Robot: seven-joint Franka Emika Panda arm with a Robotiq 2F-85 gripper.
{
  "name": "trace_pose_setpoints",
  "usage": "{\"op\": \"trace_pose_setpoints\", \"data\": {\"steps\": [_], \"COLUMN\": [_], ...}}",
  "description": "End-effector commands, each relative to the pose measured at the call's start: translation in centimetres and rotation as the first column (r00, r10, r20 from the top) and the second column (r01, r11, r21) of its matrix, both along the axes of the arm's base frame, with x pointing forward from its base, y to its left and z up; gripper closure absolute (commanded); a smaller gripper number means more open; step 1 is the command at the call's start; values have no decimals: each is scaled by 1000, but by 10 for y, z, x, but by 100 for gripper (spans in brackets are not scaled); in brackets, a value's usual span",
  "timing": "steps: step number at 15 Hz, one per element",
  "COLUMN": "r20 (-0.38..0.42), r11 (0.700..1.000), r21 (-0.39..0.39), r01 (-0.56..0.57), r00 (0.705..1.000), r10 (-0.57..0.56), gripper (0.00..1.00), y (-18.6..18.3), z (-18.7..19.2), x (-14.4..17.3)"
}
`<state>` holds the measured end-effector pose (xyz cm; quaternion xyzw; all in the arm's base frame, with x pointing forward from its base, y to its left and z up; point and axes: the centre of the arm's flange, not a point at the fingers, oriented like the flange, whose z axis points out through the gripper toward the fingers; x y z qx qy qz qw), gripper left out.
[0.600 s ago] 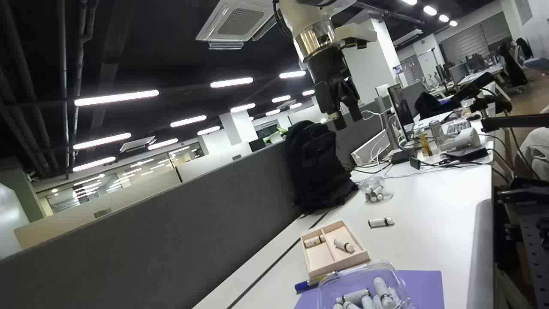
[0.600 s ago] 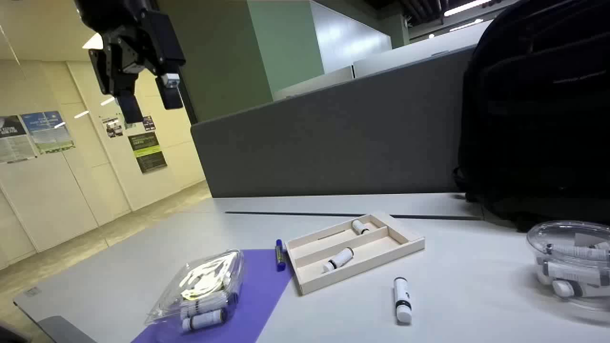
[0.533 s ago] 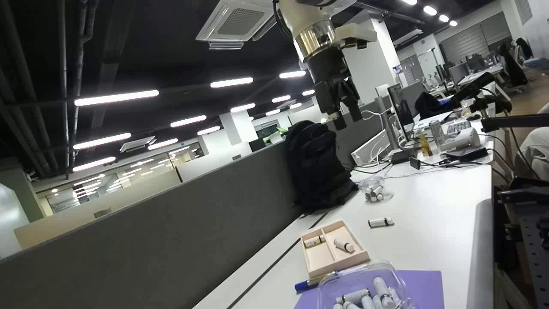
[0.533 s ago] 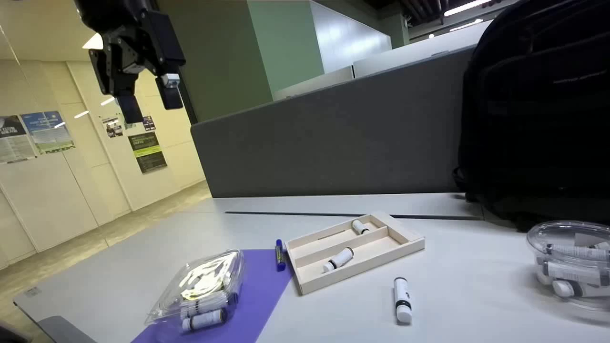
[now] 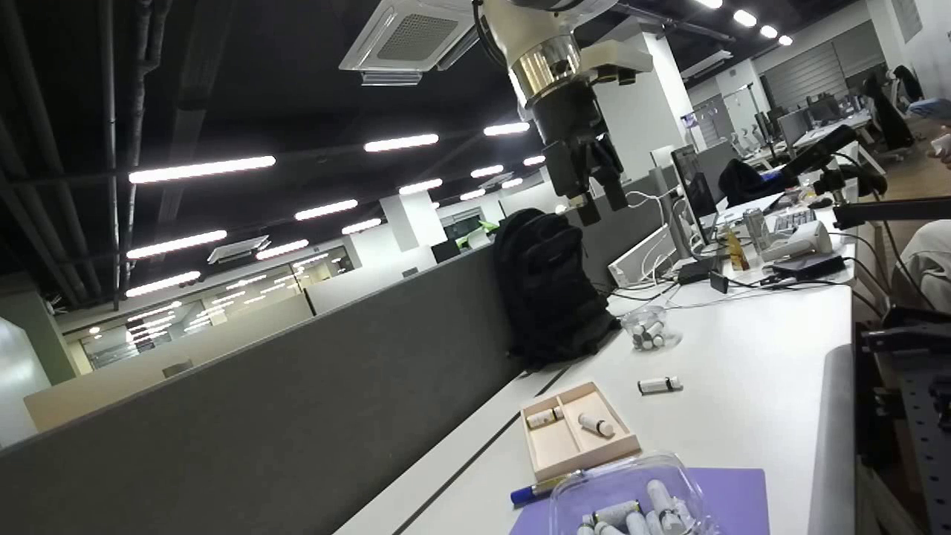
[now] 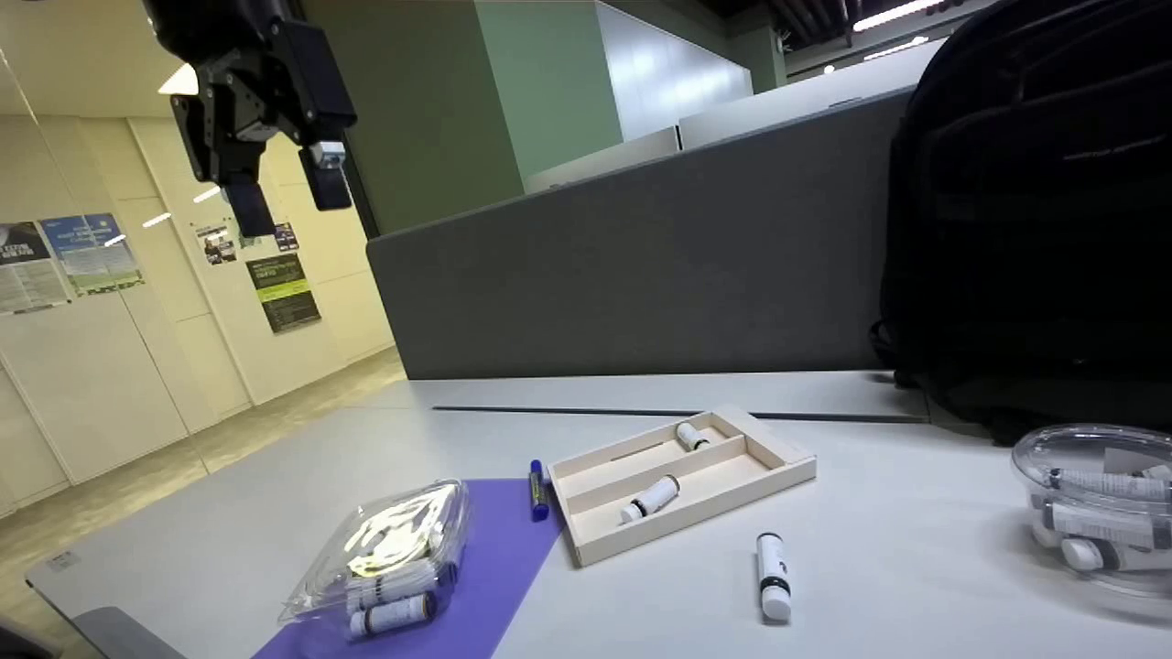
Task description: Pick the object and put it in the upper segment of the box
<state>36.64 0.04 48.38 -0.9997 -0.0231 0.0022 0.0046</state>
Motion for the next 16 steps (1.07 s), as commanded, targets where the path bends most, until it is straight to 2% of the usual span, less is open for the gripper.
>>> {"op": "trace_pose_setpoints", "data": {"steps": [1, 6, 9, 12, 16], "r20": [0, 0, 120, 169, 161], "r11": [1000, 1000, 999, 998, 985], "r21": [0, 0, -29, 3, 28], "r01": [0, 0, 19, 65, 171], "r00": [1000, 1000, 993, 984, 972], "r10": [0, 0, -16, -64, -173], "gripper": [0, 0, 0, 0, 0], "y": [0, 0, -6, -30, -78], "z": [0, 0, -10, -36, -83], "x": [0, 0, 11, 31, 55]}}
